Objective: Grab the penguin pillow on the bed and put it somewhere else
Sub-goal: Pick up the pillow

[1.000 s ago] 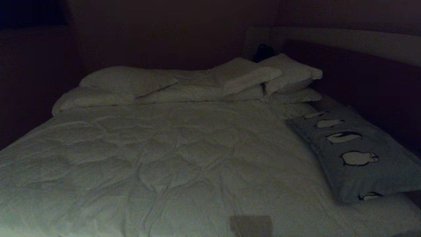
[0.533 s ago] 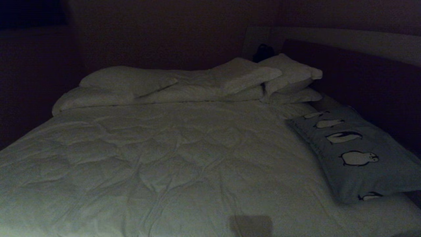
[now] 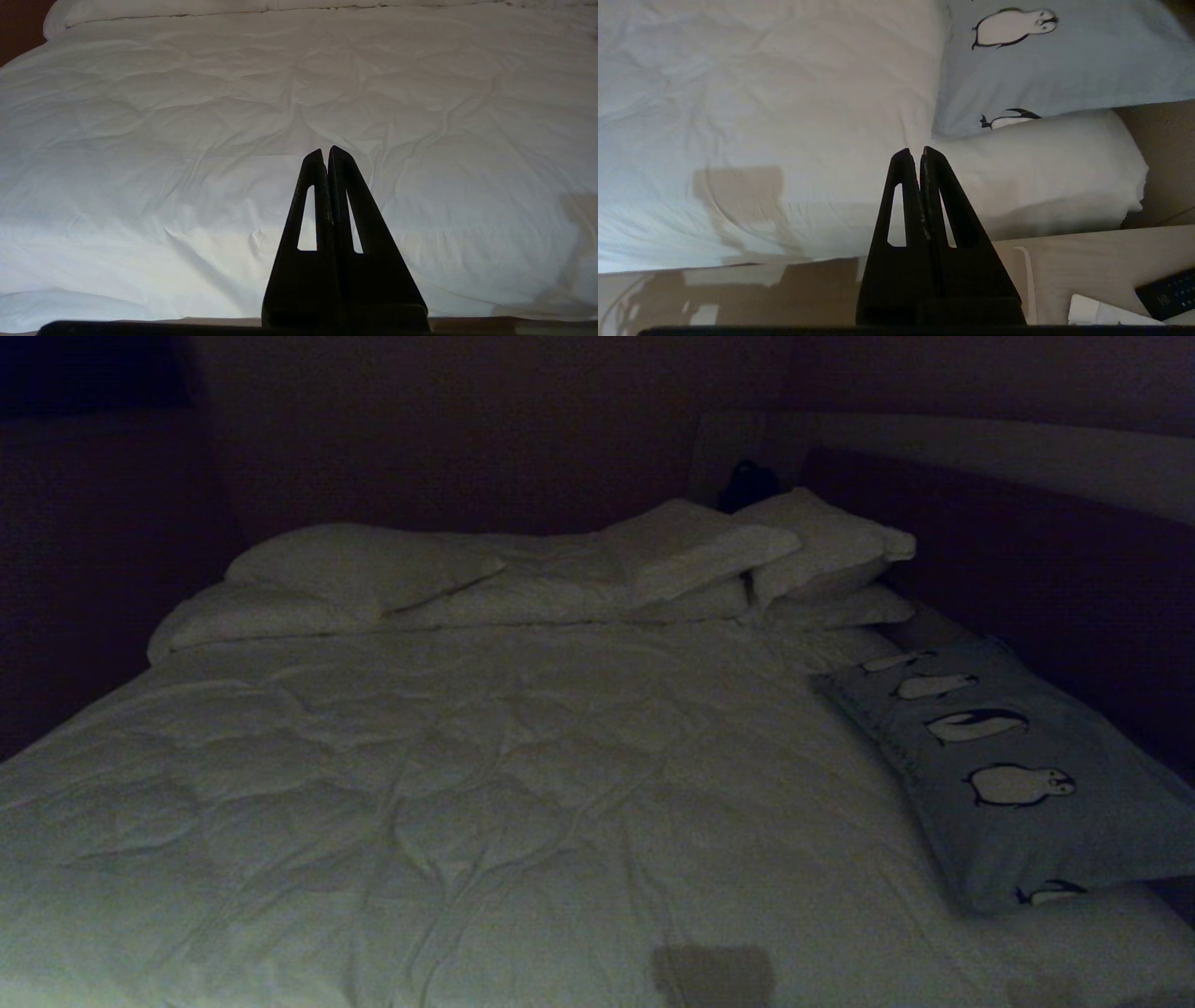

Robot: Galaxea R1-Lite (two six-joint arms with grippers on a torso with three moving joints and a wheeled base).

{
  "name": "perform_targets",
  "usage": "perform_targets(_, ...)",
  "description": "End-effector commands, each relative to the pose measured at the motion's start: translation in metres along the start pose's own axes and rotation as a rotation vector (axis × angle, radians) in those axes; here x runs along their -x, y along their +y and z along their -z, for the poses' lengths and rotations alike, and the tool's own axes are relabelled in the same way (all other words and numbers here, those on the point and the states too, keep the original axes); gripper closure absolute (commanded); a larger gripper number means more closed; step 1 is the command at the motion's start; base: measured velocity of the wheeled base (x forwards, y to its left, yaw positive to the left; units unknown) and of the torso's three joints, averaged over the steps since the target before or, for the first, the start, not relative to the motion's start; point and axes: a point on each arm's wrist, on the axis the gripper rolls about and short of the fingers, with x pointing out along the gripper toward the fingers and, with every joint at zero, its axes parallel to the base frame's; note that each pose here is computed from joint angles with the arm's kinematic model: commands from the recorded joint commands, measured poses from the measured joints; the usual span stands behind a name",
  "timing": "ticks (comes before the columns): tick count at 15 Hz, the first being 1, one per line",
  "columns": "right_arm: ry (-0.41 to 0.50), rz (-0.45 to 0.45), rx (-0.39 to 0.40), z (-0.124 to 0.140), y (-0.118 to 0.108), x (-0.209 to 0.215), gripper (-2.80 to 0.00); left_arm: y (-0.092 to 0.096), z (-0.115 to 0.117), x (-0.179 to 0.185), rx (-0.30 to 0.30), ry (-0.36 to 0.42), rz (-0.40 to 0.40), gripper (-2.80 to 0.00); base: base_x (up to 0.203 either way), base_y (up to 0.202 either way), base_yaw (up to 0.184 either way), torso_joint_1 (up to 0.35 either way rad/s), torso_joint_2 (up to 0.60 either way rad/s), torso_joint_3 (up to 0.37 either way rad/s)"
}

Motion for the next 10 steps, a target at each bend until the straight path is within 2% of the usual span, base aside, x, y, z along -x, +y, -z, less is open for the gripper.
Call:
perform_targets(1, -0.057, -0.001, -0.019, -0.038, 0.002, -0.037, 0.00, 0.000, 0.000, 0.000, 0.000, 0.000, -0.001, 0.00, 0.000, 0.000, 0.000, 0.000, 0.00, 0.000)
perform_targets(4, -0.059, -0.004, -0.075, -0.074, 0.004, -0.066, 0.00, 0.000, 0.000, 0.000, 0.000, 0.000, -0.001, 0.00, 0.000, 0.000, 0.000, 0.000, 0.00, 0.000)
perform_targets(10, -0.006, 0.006, -0.144, -0.121, 0.005, -0.133, 0.00, 0.000, 0.000, 0.000, 0.000, 0.000, -0.001, 0.00, 0.000, 0.000, 0.000, 0.000, 0.00, 0.000)
